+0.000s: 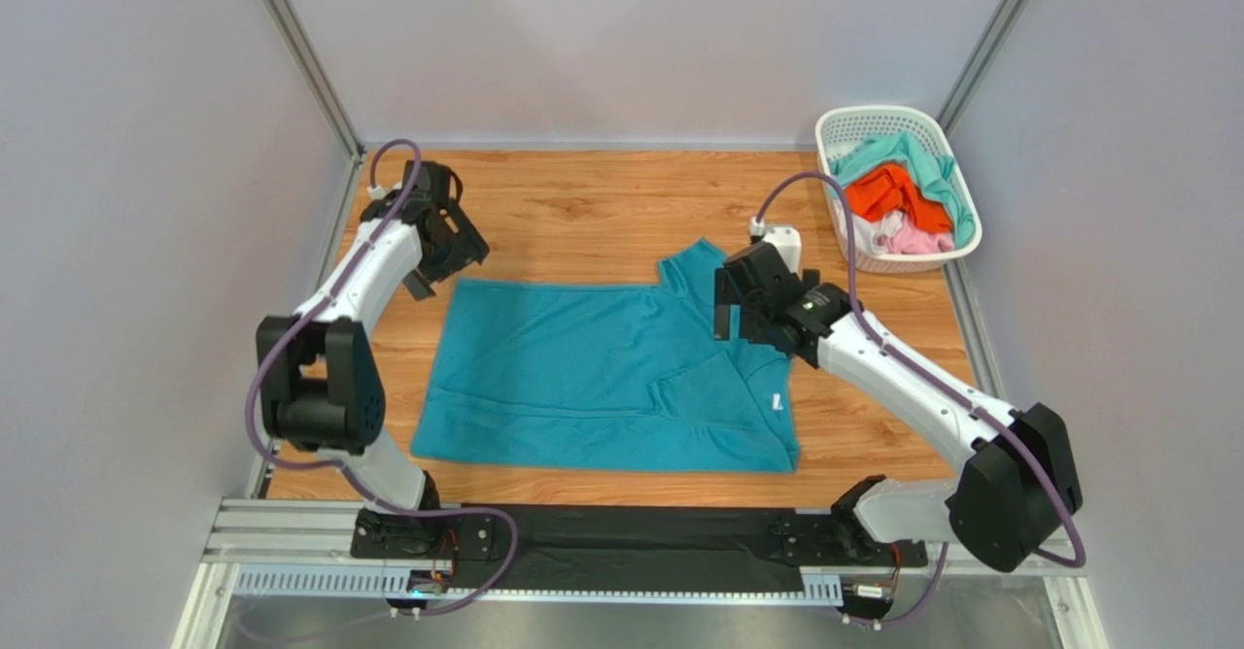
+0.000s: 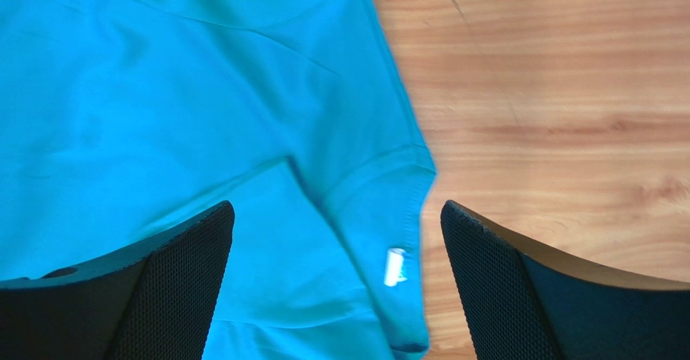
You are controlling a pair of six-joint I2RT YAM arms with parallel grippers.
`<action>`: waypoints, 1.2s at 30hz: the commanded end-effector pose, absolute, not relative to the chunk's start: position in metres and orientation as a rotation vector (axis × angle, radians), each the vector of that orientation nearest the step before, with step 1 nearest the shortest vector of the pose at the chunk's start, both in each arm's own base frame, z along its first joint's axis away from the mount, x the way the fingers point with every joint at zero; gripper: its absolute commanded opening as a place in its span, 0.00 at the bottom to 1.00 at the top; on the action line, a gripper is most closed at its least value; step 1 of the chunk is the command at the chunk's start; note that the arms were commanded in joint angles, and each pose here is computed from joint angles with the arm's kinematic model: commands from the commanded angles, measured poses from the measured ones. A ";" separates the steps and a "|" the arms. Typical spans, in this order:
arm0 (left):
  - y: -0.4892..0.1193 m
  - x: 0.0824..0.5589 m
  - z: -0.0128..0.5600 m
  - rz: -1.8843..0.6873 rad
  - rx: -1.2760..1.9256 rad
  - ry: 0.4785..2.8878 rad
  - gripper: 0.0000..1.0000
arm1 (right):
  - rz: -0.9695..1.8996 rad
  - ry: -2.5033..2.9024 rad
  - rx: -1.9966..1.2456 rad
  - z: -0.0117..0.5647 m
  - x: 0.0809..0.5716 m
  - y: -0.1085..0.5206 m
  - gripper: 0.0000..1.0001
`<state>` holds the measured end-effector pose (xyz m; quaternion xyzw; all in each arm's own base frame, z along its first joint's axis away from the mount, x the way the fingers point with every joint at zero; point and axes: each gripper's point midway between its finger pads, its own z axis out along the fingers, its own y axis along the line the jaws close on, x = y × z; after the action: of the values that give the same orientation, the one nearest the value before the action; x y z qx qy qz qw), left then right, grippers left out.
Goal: Fold and stack the t-shirts
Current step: Fold the tshirt
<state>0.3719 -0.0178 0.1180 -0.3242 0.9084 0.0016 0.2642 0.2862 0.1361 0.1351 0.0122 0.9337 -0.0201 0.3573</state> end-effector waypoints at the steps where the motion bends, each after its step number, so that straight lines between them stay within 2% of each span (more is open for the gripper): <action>1: -0.012 0.392 0.105 0.060 -0.839 2.537 0.91 | -0.060 2.413 0.042 0.132 0.276 0.113 1.00; 6: -0.008 0.412 0.083 0.090 -0.824 2.596 0.83 | -0.075 2.416 0.081 0.124 0.264 0.091 1.00; 9: -0.004 0.423 0.072 0.100 -0.833 2.610 0.74 | -0.070 2.400 0.088 0.126 0.264 0.089 1.00; 10: -0.004 0.424 0.062 0.095 -0.842 2.632 0.67 | -0.069 2.396 0.088 0.127 0.265 0.089 1.00; 14: -0.002 0.433 0.050 0.087 -0.835 2.660 0.50 | -0.057 2.402 0.078 0.124 0.263 0.091 1.00; 20: 0.004 0.431 0.039 0.116 -0.858 2.681 0.49 | -0.061 2.422 0.067 0.118 0.264 0.092 1.00; 30: -0.003 0.425 0.025 0.063 -0.824 2.748 0.17 | -0.081 2.445 0.066 0.108 0.265 0.090 1.00; 33: -0.004 0.424 0.027 0.060 -0.820 2.749 0.12 | -0.076 2.451 0.062 0.107 0.265 0.092 1.00; 35: -0.004 0.423 0.026 0.062 -0.811 2.753 0.00 | -0.071 2.450 0.062 0.107 0.267 0.093 1.00; 36: -0.004 0.423 0.028 0.056 -0.806 2.751 0.00 | -0.070 2.448 0.062 0.107 0.267 0.093 1.00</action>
<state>0.4220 -0.0044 0.0207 -0.2862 0.9483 0.0272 0.1346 0.2585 0.0888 0.1031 0.0254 0.9448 -0.0362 0.3245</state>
